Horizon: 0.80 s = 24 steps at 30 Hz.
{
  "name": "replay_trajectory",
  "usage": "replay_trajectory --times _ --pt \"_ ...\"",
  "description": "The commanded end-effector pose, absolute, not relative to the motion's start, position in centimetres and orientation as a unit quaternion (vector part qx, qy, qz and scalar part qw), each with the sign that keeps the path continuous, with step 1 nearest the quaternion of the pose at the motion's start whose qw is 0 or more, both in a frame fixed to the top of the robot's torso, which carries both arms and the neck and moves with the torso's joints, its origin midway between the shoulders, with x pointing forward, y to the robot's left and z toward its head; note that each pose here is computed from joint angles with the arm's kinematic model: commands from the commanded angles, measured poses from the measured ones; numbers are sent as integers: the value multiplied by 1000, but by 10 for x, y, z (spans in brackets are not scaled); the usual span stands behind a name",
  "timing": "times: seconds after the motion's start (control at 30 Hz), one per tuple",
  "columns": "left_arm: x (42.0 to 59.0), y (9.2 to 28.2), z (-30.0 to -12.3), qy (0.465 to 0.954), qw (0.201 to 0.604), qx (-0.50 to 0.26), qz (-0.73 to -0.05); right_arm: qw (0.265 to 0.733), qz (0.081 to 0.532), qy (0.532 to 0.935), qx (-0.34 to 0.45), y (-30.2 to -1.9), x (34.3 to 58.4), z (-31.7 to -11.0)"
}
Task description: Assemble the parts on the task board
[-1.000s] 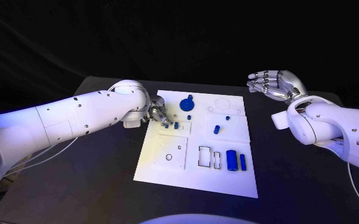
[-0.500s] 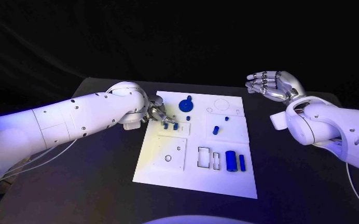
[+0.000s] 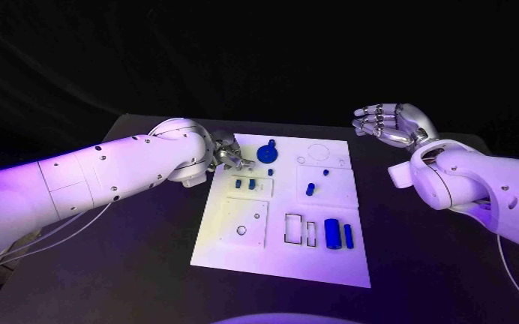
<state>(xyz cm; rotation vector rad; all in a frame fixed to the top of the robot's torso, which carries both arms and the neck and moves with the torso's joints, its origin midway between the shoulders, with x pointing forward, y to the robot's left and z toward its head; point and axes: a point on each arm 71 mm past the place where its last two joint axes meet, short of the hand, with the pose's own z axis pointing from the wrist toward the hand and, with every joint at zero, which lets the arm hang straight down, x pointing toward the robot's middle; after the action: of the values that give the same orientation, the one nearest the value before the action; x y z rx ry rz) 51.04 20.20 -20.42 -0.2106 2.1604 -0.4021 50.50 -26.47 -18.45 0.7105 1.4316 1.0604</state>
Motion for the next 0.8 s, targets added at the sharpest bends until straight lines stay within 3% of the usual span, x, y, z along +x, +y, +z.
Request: replay_trajectory --times 0.03,0.4,0.8 --pt "513 193 -195 840 491 -92 -212 571 458 612 298 -264 504 -185" --pt "509 159 -187 760 550 -2 -346 571 459 612 298 -263 504 -185" --pt "501 141 -209 741 570 98 -340 571 459 612 298 -262 504 -185"
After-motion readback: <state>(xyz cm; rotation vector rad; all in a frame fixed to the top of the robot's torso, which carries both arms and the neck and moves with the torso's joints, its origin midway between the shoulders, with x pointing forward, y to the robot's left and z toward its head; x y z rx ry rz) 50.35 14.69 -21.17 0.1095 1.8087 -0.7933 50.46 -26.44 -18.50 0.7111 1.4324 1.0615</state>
